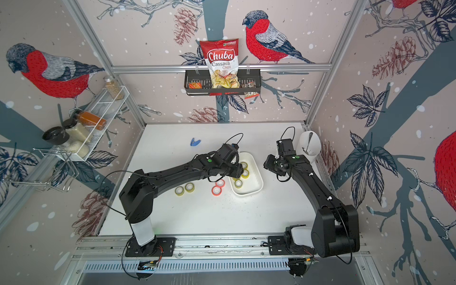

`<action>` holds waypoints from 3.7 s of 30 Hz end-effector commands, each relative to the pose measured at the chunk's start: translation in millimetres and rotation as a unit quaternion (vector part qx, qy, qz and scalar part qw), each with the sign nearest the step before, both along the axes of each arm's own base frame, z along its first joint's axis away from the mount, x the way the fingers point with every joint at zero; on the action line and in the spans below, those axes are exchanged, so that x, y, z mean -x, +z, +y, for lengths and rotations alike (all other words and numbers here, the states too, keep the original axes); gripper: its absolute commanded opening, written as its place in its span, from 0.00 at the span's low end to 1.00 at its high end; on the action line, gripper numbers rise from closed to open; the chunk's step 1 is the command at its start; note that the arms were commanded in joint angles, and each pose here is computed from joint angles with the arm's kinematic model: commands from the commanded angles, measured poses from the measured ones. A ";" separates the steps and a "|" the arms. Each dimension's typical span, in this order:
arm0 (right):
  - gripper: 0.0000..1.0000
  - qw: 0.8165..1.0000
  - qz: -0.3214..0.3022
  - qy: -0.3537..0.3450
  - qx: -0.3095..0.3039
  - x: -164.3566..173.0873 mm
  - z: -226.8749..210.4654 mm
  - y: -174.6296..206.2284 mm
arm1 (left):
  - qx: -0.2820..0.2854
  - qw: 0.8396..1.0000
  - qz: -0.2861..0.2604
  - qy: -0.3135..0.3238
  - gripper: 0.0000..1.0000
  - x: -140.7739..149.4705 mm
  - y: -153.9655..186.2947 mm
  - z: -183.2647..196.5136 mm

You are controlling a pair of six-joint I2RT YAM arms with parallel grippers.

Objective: Put the transparent tape into the storage box
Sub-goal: Place the tape in the storage box, then pick up the tape from the center of the board.

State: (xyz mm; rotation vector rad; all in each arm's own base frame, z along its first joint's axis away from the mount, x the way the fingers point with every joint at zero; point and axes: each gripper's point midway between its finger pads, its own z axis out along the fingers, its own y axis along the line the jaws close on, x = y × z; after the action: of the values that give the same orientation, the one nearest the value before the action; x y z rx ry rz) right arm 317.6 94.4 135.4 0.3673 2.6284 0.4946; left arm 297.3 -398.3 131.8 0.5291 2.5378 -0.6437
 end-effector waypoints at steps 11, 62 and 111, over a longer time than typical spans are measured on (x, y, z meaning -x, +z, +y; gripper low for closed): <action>0.52 1.000 -0.007 -0.003 -0.009 0.5 -11.7 -3.0 | -0.012 0.999 0.015 -0.046 0.53 20.9 -32.5 -40.1; 0.55 0.994 -0.034 0.096 0.049 1.1 21.0 17.0 | -0.042 0.998 -0.035 -0.006 0.70 7.6 -0.1 -19.0; 0.40 0.932 0.044 0.358 0.033 24.7 349.7 -49.6 | 0.038 0.946 0.046 0.317 0.70 26.7 -32.5 305.7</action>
State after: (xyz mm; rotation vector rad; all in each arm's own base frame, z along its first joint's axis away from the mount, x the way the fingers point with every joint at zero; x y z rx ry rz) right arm 291.3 439.2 93.1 -0.7067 2.7577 0.6149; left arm 267.1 -84.3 94.1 -0.3840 2.5660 -0.4507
